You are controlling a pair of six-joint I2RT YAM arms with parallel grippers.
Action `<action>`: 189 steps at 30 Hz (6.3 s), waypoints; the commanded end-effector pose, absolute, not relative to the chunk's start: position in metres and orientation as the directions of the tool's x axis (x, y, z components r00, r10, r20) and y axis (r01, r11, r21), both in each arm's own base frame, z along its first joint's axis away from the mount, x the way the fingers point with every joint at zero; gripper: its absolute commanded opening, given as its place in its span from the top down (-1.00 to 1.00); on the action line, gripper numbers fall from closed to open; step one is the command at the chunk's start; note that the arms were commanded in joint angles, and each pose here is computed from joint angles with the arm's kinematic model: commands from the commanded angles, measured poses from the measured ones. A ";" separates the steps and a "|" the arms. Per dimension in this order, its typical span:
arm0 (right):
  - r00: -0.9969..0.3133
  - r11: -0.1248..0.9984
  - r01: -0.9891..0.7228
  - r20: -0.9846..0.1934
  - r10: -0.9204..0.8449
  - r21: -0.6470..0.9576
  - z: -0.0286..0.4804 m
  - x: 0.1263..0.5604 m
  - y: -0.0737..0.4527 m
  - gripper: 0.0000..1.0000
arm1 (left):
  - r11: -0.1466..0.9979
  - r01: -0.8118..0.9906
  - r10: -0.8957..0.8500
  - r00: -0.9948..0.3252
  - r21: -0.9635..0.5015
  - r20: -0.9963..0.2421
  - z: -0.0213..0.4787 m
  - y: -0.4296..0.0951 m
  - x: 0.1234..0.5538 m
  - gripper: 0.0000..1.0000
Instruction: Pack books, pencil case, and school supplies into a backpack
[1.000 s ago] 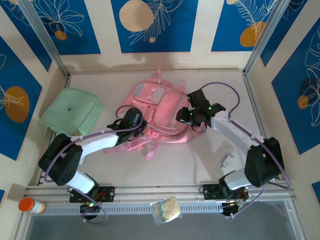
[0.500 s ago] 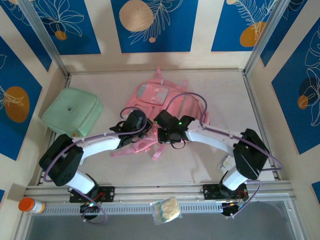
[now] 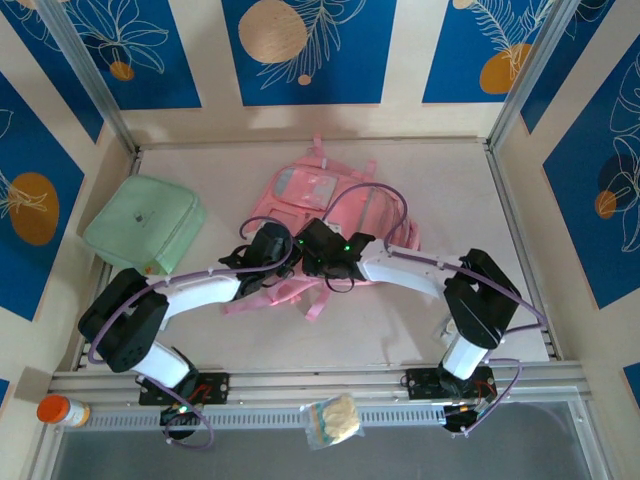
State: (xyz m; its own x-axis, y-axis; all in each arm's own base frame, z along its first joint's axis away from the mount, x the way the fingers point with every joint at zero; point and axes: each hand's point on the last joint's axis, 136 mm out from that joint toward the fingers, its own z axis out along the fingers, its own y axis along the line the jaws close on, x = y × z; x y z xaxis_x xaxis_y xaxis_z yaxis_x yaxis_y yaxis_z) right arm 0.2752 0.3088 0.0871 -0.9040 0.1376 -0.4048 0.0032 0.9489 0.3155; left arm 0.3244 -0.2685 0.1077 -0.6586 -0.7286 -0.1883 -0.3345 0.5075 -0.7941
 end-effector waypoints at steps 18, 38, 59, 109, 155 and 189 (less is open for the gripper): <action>-0.885 0.965 0.118 -0.415 0.210 0.235 0.079 0.281 0.273 0.50 | 0.501 -0.208 -0.692 -0.680 -0.840 -0.244 0.145 -0.281 0.324 1.00; -0.872 0.980 -0.103 -0.489 -0.008 0.170 0.093 0.297 0.289 0.92 | 0.535 -0.205 -0.685 -0.673 -0.820 -0.279 0.143 -0.276 0.325 1.00; -0.939 0.975 -0.170 -0.323 -0.115 0.147 0.081 0.244 0.230 1.00 | 0.571 -0.212 -0.640 -0.721 -0.793 -0.267 0.133 -0.233 0.359 1.00; -0.903 0.897 -0.339 -0.367 -0.225 0.284 0.114 0.239 0.314 1.00 | 0.568 -0.139 -0.520 -0.824 -0.811 -0.223 0.139 -0.227 0.345 0.07; -0.856 0.876 -0.432 -0.403 -0.324 0.214 0.126 0.238 0.322 1.00 | 0.775 -0.064 -0.394 -0.827 -0.629 -0.400 0.151 -0.184 0.391 0.70; -0.864 0.889 -0.382 -0.438 -0.247 0.253 0.109 0.232 0.304 1.00 | 0.490 -0.419 -0.773 -0.614 -0.764 -0.159 0.106 -0.259 0.287 0.29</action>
